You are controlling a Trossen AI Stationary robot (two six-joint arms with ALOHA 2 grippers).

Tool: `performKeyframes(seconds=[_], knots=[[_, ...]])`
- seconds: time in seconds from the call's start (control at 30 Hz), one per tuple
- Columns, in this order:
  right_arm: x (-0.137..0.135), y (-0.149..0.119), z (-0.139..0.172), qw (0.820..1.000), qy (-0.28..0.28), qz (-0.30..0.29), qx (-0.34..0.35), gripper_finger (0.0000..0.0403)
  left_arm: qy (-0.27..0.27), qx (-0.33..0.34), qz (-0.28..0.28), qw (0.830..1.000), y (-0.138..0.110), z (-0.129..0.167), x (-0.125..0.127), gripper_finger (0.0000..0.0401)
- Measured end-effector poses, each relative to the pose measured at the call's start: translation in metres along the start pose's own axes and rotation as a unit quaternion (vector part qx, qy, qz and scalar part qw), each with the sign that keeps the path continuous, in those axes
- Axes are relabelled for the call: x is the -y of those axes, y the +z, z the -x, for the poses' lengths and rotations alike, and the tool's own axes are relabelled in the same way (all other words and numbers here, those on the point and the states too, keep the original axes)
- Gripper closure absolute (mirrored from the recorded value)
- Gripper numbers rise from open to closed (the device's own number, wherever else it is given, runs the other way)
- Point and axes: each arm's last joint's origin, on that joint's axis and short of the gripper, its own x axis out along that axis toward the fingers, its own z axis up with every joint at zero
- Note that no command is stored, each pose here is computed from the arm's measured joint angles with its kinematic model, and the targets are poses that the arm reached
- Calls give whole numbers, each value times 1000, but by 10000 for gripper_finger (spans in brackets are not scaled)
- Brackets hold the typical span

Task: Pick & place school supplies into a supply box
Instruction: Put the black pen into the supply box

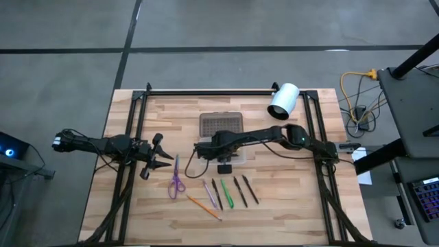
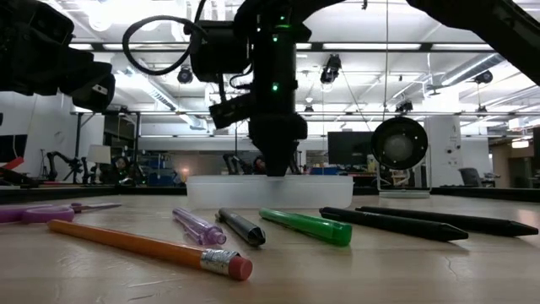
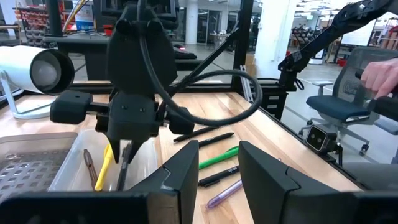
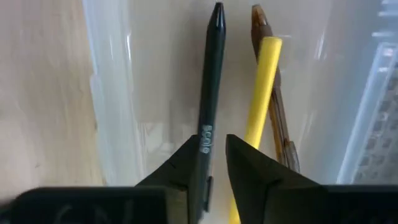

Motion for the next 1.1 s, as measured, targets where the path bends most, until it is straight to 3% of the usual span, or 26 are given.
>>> performKeyframes(seconds=[0.17,0.43,0.8,1.1], knots=[[2,-4,8,1000,-1,-1,-24,310,0,0,0,1000,0,0,0,302],[5,-6,27,997,-3,-66,-39,294,0,0,0,1000,0,0,0,302],[7,-1,44,991,-1,-135,-13,311,0,0,0,1000,0,0,0,302],[-8,-6,47,990,-4,-136,-30,329,0,0,0,1000,0,0,0,302]])
